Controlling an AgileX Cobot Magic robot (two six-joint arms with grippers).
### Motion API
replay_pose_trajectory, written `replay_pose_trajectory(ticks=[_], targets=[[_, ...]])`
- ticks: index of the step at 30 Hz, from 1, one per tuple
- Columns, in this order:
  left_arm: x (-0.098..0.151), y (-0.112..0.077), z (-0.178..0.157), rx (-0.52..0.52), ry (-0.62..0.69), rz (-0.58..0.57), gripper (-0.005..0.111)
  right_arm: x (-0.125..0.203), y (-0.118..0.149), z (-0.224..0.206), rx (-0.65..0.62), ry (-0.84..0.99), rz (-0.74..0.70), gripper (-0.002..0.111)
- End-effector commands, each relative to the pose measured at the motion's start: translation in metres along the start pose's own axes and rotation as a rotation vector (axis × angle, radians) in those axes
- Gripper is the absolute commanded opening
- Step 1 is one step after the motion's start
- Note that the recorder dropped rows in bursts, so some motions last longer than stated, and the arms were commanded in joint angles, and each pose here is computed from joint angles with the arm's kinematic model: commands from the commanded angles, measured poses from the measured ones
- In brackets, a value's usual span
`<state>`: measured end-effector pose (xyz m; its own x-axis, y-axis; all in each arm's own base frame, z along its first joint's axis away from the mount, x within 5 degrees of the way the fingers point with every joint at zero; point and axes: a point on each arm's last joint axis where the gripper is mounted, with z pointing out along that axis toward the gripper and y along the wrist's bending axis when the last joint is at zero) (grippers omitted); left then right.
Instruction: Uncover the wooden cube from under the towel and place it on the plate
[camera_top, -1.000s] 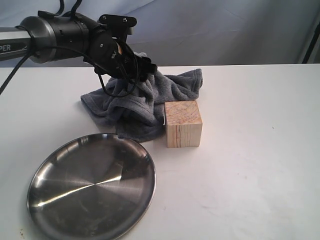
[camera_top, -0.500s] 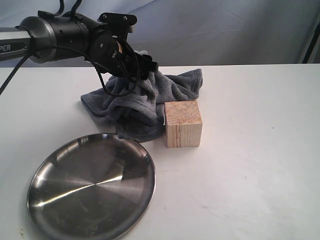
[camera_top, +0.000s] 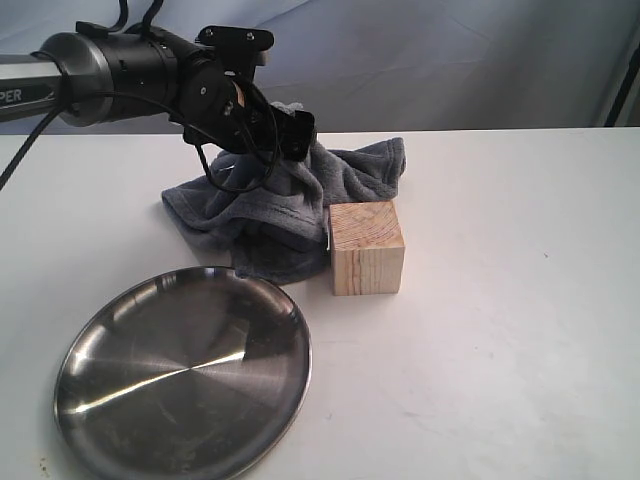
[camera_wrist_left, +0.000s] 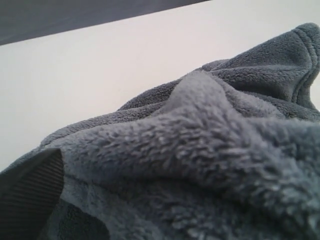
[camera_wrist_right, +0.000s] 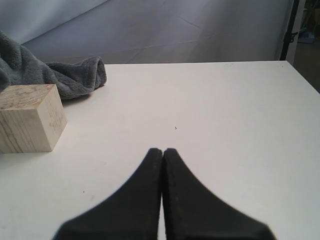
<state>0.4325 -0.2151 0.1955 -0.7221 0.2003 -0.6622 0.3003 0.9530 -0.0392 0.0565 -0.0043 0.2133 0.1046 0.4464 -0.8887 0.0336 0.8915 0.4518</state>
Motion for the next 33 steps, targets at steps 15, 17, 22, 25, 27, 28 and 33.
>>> replay_pose_trajectory(ticks=[15, 17, 22, 25, 27, 28, 33], targets=[[0.006, -0.008, -0.031, 0.118, 0.183, 0.097, 0.105, 0.002, 0.0, 0.0, -0.001, 0.008, 0.009, 0.003], [0.007, -0.009, -0.03, 0.135, 0.183, 0.132, 0.105, 0.002, 0.0, 0.0, -0.001, 0.008, 0.009, 0.003], [0.017, -0.007, -0.013, 0.105, 0.22, 0.102, 0.105, 0.002, 0.0, 0.0, -0.001, 0.008, 0.009, 0.003], [0.022, -0.006, -0.004, 0.075, 0.236, 0.147, 0.105, 0.002, 0.0, 0.0, -0.001, 0.008, 0.009, 0.003], [0.022, -0.005, -0.004, 0.059, 0.243, 0.172, 0.105, 0.002, 0.0, 0.0, -0.001, 0.008, 0.009, 0.003], [0.022, -0.005, -0.004, 0.06, 0.235, 0.172, 0.105, 0.002, 0.0, 0.0, -0.001, 0.008, 0.009, 0.003], [0.022, -0.007, -0.004, 0.079, 0.236, 0.14, 0.105, 0.002, 0.0, 0.0, -0.001, 0.008, 0.009, 0.003]])
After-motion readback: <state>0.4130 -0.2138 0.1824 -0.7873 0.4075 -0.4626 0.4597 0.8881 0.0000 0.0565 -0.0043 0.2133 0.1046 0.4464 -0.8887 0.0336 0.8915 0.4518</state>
